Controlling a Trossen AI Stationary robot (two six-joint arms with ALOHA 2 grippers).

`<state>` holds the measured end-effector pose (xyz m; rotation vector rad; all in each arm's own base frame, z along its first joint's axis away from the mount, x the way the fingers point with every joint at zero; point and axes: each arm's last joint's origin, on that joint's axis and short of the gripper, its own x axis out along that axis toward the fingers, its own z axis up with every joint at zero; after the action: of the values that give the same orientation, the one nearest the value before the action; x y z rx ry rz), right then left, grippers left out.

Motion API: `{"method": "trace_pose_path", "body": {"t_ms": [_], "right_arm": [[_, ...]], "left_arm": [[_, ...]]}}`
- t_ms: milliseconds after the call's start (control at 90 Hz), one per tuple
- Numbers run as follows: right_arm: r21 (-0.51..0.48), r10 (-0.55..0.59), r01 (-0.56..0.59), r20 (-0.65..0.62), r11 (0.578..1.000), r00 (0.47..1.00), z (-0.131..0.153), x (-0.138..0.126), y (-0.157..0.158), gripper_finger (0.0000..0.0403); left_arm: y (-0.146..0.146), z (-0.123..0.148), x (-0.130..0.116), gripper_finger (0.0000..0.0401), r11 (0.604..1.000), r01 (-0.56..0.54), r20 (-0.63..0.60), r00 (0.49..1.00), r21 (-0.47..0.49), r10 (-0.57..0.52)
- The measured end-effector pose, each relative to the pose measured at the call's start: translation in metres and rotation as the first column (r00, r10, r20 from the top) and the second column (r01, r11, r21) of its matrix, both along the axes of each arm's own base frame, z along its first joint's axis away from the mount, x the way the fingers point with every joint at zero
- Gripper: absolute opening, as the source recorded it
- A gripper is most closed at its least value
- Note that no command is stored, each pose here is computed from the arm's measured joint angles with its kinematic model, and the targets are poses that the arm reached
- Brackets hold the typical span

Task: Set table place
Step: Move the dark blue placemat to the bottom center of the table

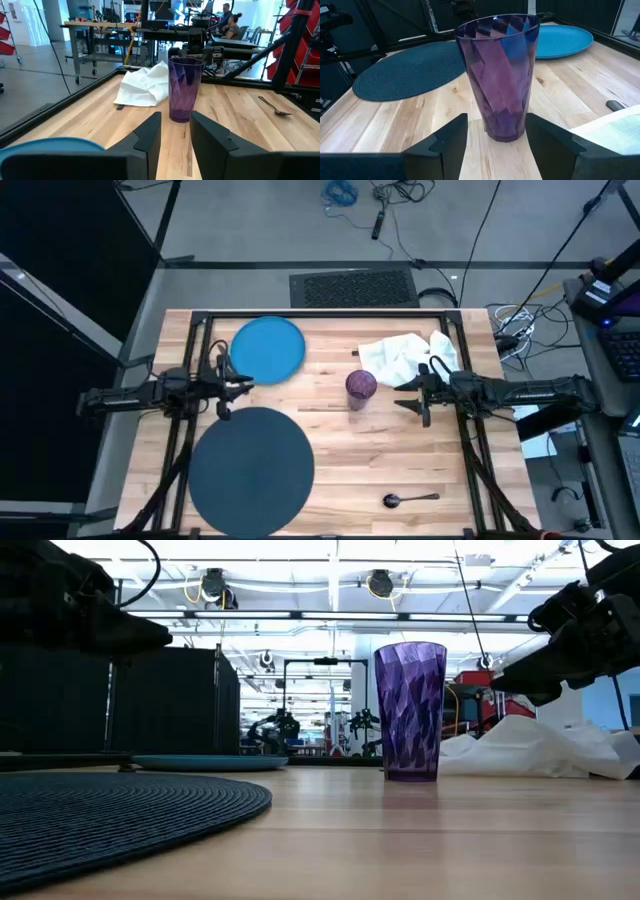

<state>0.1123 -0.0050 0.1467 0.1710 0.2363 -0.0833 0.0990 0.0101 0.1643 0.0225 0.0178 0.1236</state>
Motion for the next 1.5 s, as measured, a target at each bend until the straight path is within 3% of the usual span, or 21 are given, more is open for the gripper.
{"method": "trace_pose_path", "body": {"t_ms": [122,200,344,456,589,667,722,856,978,1156,1256,1500], "right_arm": [[-0.045,0.006,-0.006,0.008,0.999,1.0,0.001,0.0,0.0,0.0185],[-0.046,0.007,-0.005,0.035,0.999,0.999,0.004,0.001,0.0,0.0185],[-0.058,-0.004,0.016,0.201,0.998,0.98,0.02,0.003,-0.001,0.0185],[-0.087,-0.005,0.047,0.434,0.995,0.901,0.044,0.001,-0.001,0.0185],[-0.142,-0.002,0.127,0.659,0.982,0.752,0.069,-0.009,-0.001,0.0185],[-0.208,0.01,0.199,0.716,0.958,0.698,0.076,-0.013,-0.001,0.0185],[-0.244,0.014,0.244,0.734,0.939,0.679,0.079,-0.015,-0.001,0.0185],[-0.119,-0.106,0.299,0.763,0.947,0.638,0.085,-0.018,-0.005,0.0185],[-0.101,-0.12,0.277,0.725,0.956,0.678,0.102,-0.012,-0.005,0.0185],[-0.13,-0.127,0.248,0.585,0.96,0.801,0.145,0.01,-0.006,0.0185],[-0.18,-0.096,0.22,0.525,0.959,0.846,0.169,0.033,-0.006,0.0185],[-0.25,0.086,0.034,0.453,0.968,0.887,0.211,0.106,-0.004,0.0185]], "left_arm": [[0.0,0.0,0.0,0.0086,0.999,-0.001,-0.004,1.0,0.039,0.001],[0.002,0.003,0.0,0.0086,0.997,-0.062,0.027,0.998,0.041,0.061],[0.004,0.015,-0.002,0.0086,0.986,-0.131,0.17,0.974,-0.102,0.147],[0.004,0.03,-0.005,0.0086,0.971,-0.089,0.337,0.927,-0.223,0.162],[0.003,0.052,-0.015,0.0086,0.985,-0.073,0.547,0.824,-0.159,0.149],[0.003,0.061,-0.021,0.0086,0.986,-0.113,0.633,0.756,-0.121,0.164],[0.004,0.066,-0.024,0.0086,0.981,-0.168,0.645,0.741,-0.094,0.188],[0.005,0.083,-0.029,0.0086,0.966,-0.246,0.646,0.725,-0.083,0.241],[0.005,0.099,-0.03,0.0086,0.959,-0.274,0.583,0.769,-0.07,0.263],[0.005,0.132,-0.033,0.0086,0.951,-0.31,0.474,0.837,0.002,0.273],[0.005,0.141,-0.031,0.0086,0.945,-0.323,0.406,0.871,0.051,0.276],[0.007,0.134,-0.02,0.0086,0.941,-0.322,0.276,0.918,0.104,0.284]]}}
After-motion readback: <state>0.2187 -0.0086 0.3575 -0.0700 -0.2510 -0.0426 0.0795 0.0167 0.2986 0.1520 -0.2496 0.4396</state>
